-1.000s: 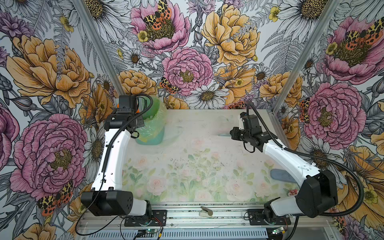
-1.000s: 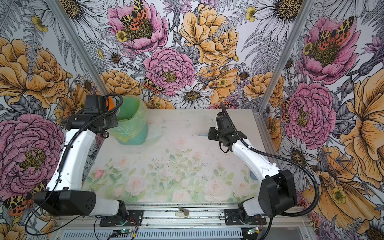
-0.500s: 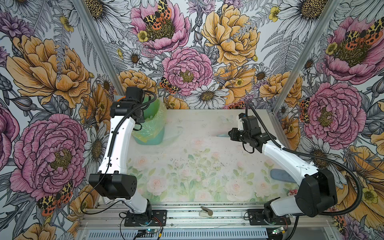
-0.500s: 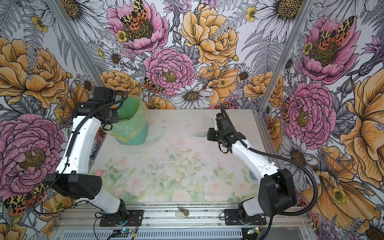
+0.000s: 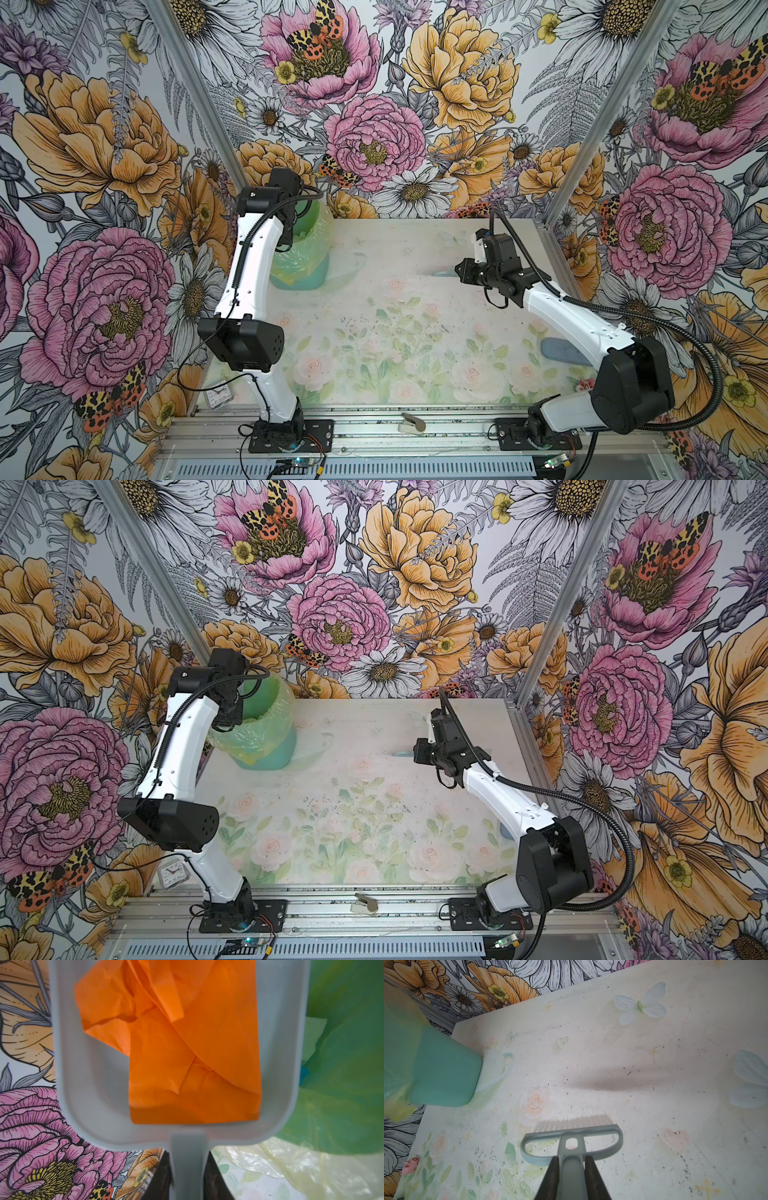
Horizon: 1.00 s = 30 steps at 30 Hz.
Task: Sweep away the paper scraps from the table
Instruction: 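Raise the dustpan over the green bin with the left gripper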
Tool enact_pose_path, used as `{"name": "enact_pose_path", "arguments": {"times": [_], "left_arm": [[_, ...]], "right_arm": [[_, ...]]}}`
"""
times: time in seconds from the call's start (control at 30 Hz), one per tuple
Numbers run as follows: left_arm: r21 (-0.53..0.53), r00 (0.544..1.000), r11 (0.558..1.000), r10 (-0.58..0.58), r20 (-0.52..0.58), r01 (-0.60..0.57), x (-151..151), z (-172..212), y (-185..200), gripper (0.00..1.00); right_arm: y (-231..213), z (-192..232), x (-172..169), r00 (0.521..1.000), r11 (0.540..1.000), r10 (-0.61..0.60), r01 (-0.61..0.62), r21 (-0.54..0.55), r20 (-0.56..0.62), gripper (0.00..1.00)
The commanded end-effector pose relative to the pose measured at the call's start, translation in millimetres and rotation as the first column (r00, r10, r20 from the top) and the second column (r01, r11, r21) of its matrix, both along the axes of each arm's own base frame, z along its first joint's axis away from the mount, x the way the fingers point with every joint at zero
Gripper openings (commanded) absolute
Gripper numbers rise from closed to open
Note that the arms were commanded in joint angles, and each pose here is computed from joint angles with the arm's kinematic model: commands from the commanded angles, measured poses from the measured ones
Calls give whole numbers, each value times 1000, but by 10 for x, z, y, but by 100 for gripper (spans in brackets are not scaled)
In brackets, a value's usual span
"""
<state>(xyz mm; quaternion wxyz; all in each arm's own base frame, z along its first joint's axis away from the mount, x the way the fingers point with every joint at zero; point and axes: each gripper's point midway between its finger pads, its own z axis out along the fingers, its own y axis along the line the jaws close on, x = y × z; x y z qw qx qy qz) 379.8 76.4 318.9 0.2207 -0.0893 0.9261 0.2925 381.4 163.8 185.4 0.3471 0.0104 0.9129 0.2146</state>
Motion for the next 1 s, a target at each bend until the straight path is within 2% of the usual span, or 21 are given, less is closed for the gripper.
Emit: {"name": "enact_pose_path", "arguments": {"times": [0.0,0.1,0.5,0.77,0.87,0.97], "left_arm": [[52,1000,999,-4,-20,5,-65,96,32,19],[61,998,998,-3,-68,7,-9,0,37,19],[75,997,997,0,-76,5,78,24,38,20],[154,997,988,12,-80,1,74,100,85,19],[246,995,969,19,-94,5,62,174,106,19],[291,995,956,13,-103,18,84,199,78,19]], "right_arm": [[17,87,49,999,1000,10,-11,25,43,0],[26,77,39,999,999,16,-17,30,40,0],[19,16,6,999,999,26,-27,37,33,0],[24,-22,14,999,998,27,-28,49,29,0],[17,-36,15,999,998,24,-26,50,25,0],[18,-41,13,999,998,25,-26,51,24,0]]}}
